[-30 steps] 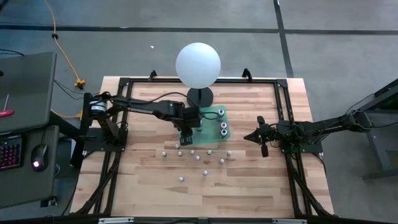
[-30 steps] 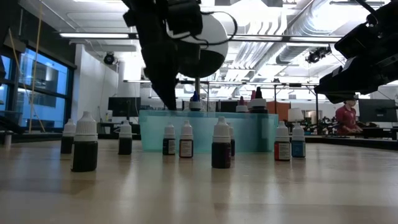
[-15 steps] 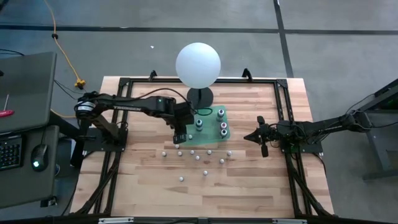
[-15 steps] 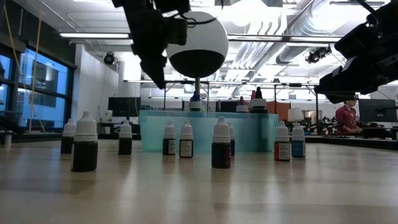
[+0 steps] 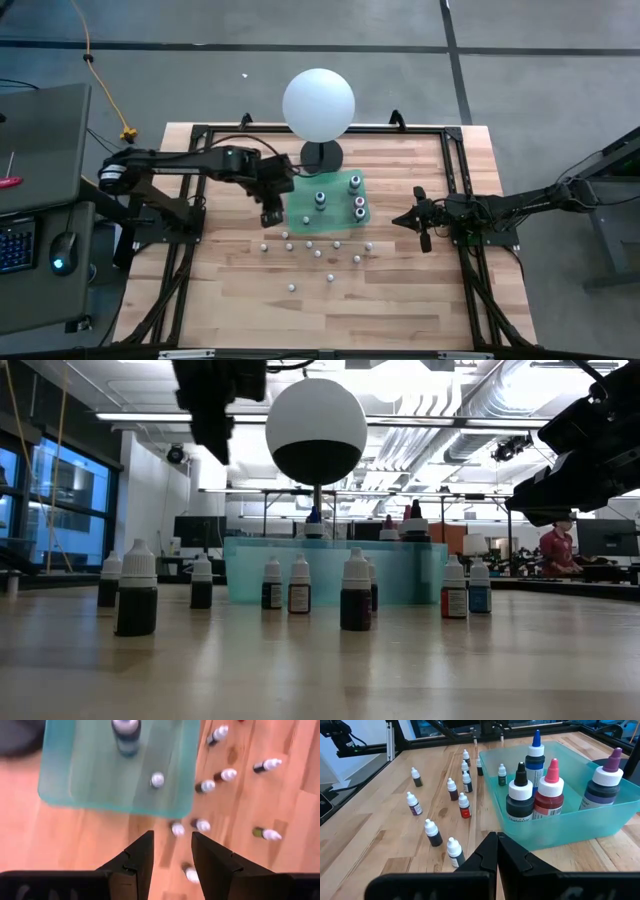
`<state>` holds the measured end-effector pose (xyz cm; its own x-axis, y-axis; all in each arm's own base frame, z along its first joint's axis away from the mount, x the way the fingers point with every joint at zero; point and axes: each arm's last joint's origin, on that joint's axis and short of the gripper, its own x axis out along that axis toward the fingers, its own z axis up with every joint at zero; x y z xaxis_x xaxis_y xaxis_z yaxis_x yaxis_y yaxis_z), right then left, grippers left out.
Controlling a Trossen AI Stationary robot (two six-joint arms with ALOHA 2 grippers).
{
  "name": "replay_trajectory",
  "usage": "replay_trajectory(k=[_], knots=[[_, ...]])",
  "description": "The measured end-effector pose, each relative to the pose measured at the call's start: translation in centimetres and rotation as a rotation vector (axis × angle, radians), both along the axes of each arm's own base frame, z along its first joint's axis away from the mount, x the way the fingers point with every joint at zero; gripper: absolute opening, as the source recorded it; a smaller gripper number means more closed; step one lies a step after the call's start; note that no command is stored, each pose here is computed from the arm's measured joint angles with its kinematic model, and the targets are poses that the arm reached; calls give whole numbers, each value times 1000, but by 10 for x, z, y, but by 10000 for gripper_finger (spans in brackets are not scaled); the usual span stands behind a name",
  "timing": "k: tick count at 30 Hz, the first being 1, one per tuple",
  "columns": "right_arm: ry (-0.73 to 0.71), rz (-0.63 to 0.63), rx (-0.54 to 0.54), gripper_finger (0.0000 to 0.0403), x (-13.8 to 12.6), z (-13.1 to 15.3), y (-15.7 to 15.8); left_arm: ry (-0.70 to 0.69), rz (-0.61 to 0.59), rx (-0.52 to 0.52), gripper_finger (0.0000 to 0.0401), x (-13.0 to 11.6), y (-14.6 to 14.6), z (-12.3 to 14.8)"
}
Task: Pick & Place food coloring
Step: Put the small brown food coloring bottle into the bin
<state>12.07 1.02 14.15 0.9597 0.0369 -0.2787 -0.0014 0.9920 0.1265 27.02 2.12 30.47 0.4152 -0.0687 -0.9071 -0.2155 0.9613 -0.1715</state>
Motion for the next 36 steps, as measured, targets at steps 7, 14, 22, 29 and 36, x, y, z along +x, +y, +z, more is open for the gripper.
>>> replay_trajectory(k=[7,14,22,29,36], knots=[[0,1,0,0,0,0,0,76,144,-55,128,-14,-15,5],[0,0,0,0,0,0,0,97,385,-66,128,-18,-37,5],[0,0,0,1,0,0,0,141,643,-92,128,-28,-62,3],[0,1,0,0,0,0,0,170,658,-100,129,-31,-80,-1],[0,1,0,1,0,0,0,201,663,-107,144,-23,-97,-13]])
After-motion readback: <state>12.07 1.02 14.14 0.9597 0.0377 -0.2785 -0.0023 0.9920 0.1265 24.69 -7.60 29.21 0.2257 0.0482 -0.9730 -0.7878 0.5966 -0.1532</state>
